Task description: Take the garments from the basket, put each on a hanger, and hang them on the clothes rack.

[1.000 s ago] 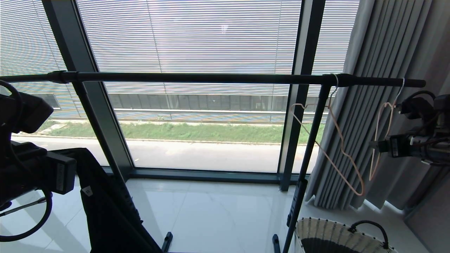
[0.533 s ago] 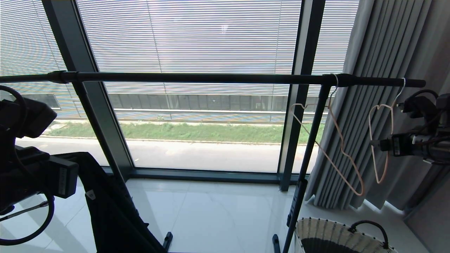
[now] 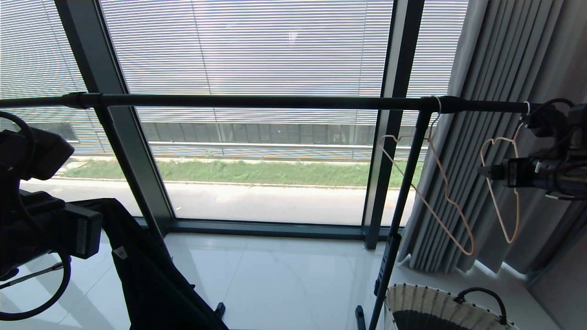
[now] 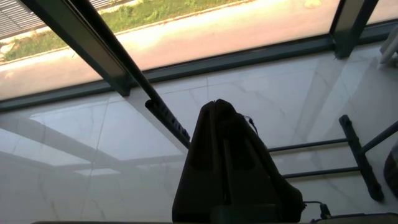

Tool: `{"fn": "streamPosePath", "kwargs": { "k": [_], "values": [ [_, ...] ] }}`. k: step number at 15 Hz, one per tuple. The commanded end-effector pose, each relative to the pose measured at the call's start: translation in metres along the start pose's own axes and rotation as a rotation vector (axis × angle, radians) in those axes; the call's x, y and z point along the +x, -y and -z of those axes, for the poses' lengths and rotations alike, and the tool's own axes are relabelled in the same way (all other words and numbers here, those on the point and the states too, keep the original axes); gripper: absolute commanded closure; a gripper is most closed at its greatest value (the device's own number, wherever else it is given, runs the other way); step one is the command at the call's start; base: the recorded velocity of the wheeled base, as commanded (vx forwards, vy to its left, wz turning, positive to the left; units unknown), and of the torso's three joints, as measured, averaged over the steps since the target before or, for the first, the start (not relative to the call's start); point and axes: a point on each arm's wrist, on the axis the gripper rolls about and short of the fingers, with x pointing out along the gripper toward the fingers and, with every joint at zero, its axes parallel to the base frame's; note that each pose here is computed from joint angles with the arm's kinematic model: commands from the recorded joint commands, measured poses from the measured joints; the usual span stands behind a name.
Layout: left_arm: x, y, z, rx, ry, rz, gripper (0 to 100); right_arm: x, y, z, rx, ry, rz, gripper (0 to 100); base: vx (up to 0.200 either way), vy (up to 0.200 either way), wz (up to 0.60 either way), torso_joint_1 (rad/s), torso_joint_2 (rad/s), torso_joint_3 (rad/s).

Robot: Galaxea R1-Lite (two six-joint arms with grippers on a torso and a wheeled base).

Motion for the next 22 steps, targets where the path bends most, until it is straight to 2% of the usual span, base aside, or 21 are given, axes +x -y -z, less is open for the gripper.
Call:
{"fn": "streamPosePath", "kwargs": {
  "k": [1, 4, 8, 10, 17, 18, 22],
  "values": [
    [0.000, 0.000, 0.000, 0.000, 0.002, -0.001, 100, -0.002, -0.008, -0.005, 0.016, -0.002, -0.006, 0, 0.000, 0.000, 0.00, 0.000, 0.00, 0.000],
    [-0.001, 0.000, 0.000, 0.000, 0.003, -0.003, 100, 0.008, -0.008, 0.002, 0.071, -0.039, 0.055, 0, 0.000, 0.000, 0.00, 0.000, 0.00, 0.000],
    [0.000, 0.000, 0.000, 0.000, 0.002, -0.001, 100, 0.022, -0.015, 0.012, 0.139, -0.081, 0.083, 0, 0.000, 0.000, 0.00, 0.000, 0.00, 0.000],
    [-0.001, 0.000, 0.000, 0.000, 0.003, -0.003, 100, 0.033, -0.015, 0.019, 0.135, -0.104, 0.158, 0, 0.000, 0.000, 0.00, 0.000, 0.00, 0.000],
    [0.001, 0.000, 0.000, 0.000, -0.005, -0.001, 100, 0.039, -0.013, 0.018, 0.141, -0.104, 0.170, 0, 0.000, 0.000, 0.00, 0.000, 0.00, 0.000],
    [0.001, 0.000, 0.000, 0.000, -0.005, -0.001, 100, 0.039, -0.013, 0.018, 0.141, -0.104, 0.170, 100, 0.000, 0.000, 0.00, 0.000, 0.00, 0.000],
    [0.002, 0.000, 0.000, 0.000, -0.006, 0.000, 100, 0.039, -0.013, 0.018, 0.139, -0.106, 0.171, 100, 0.000, 0.000, 0.00, 0.000, 0.00, 0.000]
  ]
}}
